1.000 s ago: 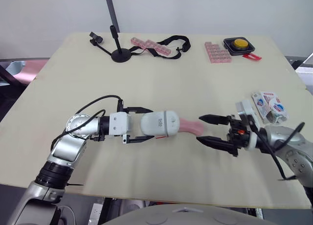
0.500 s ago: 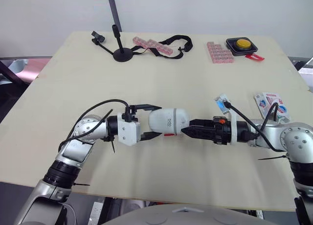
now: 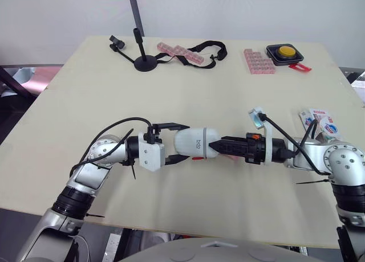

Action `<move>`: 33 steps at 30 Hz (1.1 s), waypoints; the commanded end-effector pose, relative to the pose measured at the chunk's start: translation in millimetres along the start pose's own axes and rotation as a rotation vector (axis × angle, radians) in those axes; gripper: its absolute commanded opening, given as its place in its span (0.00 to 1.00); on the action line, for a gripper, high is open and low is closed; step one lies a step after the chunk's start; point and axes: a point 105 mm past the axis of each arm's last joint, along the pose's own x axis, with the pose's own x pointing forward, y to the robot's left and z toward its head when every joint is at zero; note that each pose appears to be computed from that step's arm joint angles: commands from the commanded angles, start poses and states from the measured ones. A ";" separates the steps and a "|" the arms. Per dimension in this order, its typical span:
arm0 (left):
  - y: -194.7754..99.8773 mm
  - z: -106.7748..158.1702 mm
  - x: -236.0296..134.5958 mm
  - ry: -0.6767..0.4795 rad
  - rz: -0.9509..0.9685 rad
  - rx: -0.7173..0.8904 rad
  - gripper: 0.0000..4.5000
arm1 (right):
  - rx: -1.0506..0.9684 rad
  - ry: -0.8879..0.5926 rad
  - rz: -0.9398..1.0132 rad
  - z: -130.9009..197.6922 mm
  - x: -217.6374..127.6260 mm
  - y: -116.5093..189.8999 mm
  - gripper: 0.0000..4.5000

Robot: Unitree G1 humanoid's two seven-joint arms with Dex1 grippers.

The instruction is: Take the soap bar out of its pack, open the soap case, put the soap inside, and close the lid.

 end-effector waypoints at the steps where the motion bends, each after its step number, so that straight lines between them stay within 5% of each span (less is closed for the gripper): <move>1: 7.9 7.4 1.8 -0.025 0.018 0.034 0.77 | -0.022 -0.031 0.038 9.1 1.5 9.7 0.68; 5: 8.2 7.8 2.8 -0.026 0.022 0.029 0.77 | -0.020 -0.031 0.034 9.0 1.9 9.7 0.44; 22: 9.1 10.2 3.1 -0.029 0.034 0.015 0.77 | 0.051 -0.026 0.153 9.3 -5.6 24.1 0.44; 33: 7.6 6.3 -0.7 -0.013 0.030 -0.029 0.77 | 0.079 -0.047 0.080 15.3 -31.4 7.5 0.44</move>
